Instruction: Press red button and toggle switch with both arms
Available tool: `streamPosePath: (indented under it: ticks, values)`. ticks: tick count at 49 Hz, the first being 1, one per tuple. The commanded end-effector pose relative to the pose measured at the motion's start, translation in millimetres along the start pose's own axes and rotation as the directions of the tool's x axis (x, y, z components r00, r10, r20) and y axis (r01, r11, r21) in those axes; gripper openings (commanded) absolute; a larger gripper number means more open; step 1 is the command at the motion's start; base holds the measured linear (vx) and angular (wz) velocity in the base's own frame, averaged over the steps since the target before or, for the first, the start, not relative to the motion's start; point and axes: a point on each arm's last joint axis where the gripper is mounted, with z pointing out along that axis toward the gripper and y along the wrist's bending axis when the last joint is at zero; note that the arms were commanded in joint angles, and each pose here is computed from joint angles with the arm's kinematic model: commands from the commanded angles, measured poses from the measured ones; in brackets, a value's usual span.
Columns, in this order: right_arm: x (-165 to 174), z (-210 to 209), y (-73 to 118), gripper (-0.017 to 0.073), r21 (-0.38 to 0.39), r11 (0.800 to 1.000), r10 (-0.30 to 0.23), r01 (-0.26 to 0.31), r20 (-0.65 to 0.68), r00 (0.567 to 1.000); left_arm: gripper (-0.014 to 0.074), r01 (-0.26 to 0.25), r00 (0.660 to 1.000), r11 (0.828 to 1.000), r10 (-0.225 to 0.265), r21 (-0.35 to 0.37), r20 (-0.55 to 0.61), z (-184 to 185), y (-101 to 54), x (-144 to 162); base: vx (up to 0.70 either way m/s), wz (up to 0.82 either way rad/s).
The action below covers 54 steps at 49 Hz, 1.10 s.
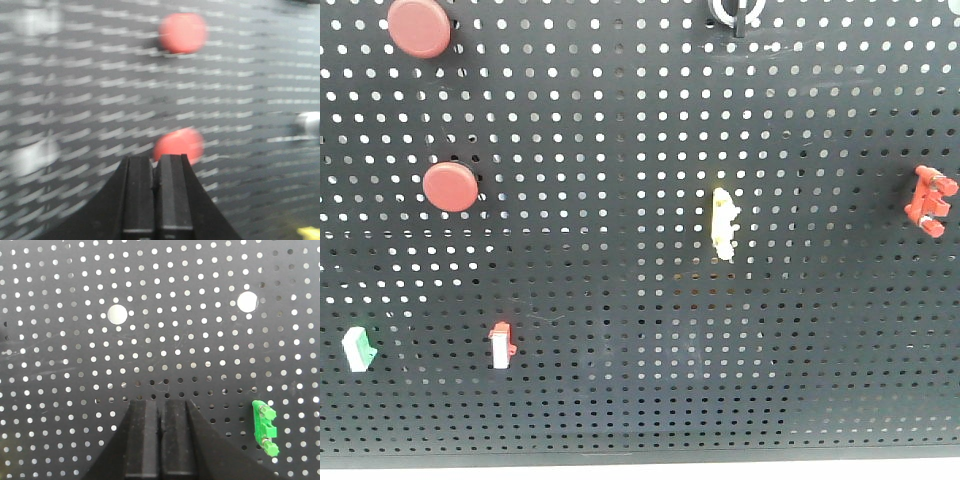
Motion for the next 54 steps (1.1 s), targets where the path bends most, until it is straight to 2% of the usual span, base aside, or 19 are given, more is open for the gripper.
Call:
streamPosePath:
  ticks: [1,8,18,54]
  values:
    - [-17,2,1.1,0.0,-0.007,1.0,-0.005,0.006,0.106,0.994,0.0002,0.009,0.997,1.0,-0.011,0.03,0.081,13,-6.2,-13,0.0,0.0]
    - [-17,2,1.1,0.0,-0.007,1.0,-0.003,0.004,0.106,0.994,0.0002,0.013,0.998,0.999,-0.016,0.036,0.066,33,-8.5,-2,0.0,0.0]
    - [-17,2,1.1,0.0,-0.007,1.0,-0.003,0.004,0.106,0.994,0.0002,0.014,0.993,1.0,-0.017,0.028,0.118,48,-8.2,5,0.0,0.0]
    - [-16,2,1.0,0.0,-0.007,1.0,-0.003,0.004,0.099,0.995,0.0002,0.022,0.99,1.0,-0.025,0.022,0.137,63,-8.2,18,0.0,0.0]
